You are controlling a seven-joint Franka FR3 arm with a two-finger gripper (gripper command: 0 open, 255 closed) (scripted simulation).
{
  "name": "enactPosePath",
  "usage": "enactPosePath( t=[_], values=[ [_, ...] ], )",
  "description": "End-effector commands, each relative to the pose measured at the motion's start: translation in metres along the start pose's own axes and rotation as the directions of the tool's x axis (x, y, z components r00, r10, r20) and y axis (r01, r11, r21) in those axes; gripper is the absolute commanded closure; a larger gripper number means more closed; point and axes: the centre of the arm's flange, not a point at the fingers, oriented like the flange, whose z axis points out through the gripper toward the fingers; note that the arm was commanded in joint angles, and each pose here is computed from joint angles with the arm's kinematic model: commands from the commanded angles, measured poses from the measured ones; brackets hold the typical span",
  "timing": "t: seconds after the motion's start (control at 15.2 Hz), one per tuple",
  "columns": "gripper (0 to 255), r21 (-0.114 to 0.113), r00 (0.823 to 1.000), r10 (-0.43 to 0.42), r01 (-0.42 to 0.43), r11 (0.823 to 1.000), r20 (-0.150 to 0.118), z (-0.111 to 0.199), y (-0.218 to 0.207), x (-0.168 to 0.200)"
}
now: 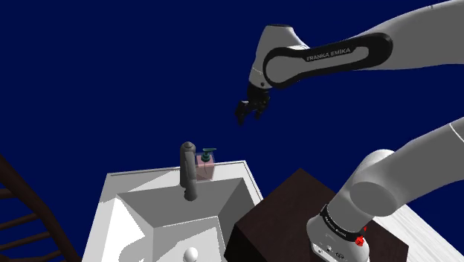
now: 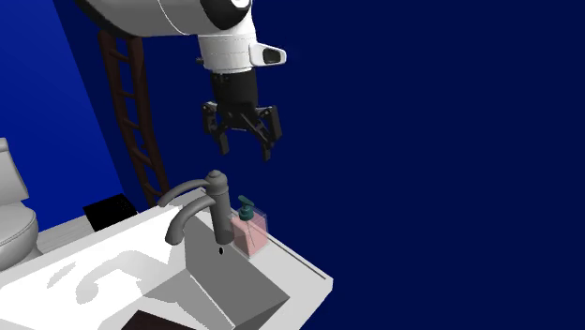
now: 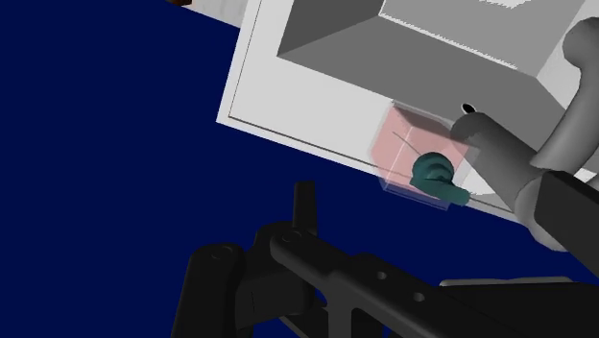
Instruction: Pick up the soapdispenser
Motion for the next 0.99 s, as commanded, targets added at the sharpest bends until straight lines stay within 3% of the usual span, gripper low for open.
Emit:
enactPosePath(
  t=[0.0, 0.92],
  values=[
    [0, 0.012, 1.000, 0.019, -0.019, 1.000, 0.006, 0.025, -0.009, 0.014],
    [0, 0.082, 0.988, 0.145, -0.149, 0.985, 0.060, 0.176, -0.065, 0.102]
  ],
)
